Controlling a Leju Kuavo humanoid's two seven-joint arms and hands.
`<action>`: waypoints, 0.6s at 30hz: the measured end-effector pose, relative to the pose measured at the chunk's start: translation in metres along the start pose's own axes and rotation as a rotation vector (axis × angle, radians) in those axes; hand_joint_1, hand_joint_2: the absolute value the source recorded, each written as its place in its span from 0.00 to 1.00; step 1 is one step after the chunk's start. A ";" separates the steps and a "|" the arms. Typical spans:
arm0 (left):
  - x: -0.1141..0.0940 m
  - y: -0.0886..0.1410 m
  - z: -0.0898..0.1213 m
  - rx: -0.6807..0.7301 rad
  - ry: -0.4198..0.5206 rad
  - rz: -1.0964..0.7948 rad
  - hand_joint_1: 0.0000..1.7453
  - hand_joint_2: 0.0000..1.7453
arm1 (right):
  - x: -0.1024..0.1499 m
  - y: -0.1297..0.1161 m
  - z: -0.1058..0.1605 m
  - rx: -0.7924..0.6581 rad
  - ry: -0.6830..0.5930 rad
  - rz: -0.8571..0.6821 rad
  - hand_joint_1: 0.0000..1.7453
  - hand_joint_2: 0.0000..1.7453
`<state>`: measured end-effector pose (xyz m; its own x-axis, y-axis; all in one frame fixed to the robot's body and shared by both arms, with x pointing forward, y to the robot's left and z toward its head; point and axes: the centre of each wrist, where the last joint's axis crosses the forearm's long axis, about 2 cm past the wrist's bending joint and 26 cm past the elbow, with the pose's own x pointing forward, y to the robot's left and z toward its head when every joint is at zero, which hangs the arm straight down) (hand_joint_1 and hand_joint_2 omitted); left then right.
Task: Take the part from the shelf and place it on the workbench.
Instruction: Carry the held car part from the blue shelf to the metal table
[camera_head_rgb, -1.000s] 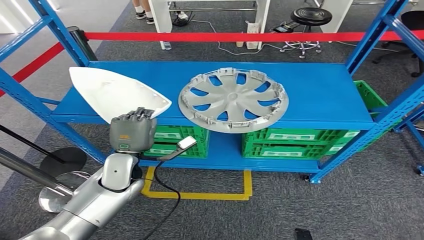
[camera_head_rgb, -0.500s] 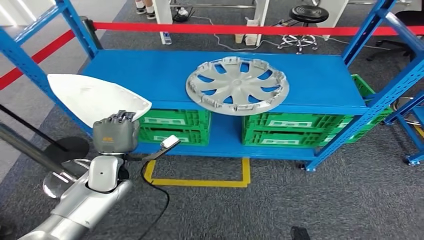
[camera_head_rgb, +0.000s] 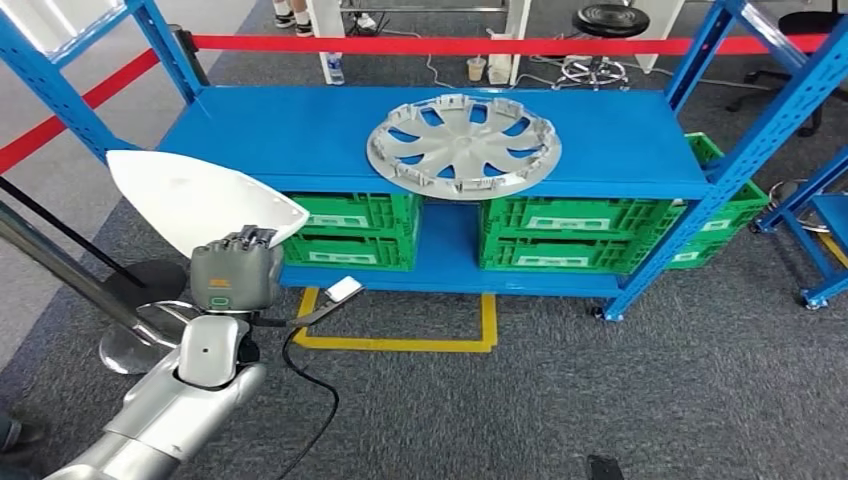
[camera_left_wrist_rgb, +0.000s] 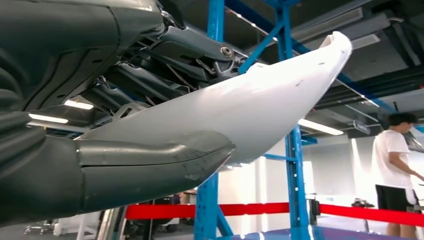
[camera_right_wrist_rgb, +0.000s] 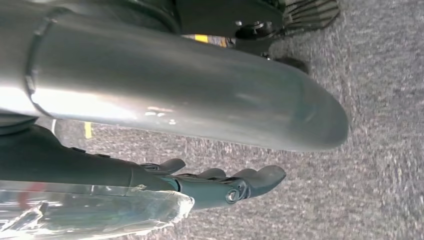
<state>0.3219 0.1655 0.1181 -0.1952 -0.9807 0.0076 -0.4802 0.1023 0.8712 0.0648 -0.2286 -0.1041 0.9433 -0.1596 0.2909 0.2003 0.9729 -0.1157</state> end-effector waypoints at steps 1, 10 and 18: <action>-0.002 -0.001 0.001 0.000 0.000 -0.001 1.00 1.00 | 0.000 0.000 0.000 0.000 0.000 0.003 0.00 0.00; -0.013 -0.003 0.005 -0.009 0.006 0.000 1.00 1.00 | 0.000 -0.001 0.000 -0.007 0.013 0.027 0.00 0.00; -0.012 -0.004 0.008 -0.012 0.005 0.012 1.00 1.00 | -0.003 -0.001 0.000 -0.008 0.016 0.033 0.00 0.00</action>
<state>0.3198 0.1780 0.1106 -0.1967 -0.9803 0.0199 -0.4679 0.1117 0.8767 0.0617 -0.2294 -0.1046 0.9536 -0.1301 0.2714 0.1708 0.9764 -0.1322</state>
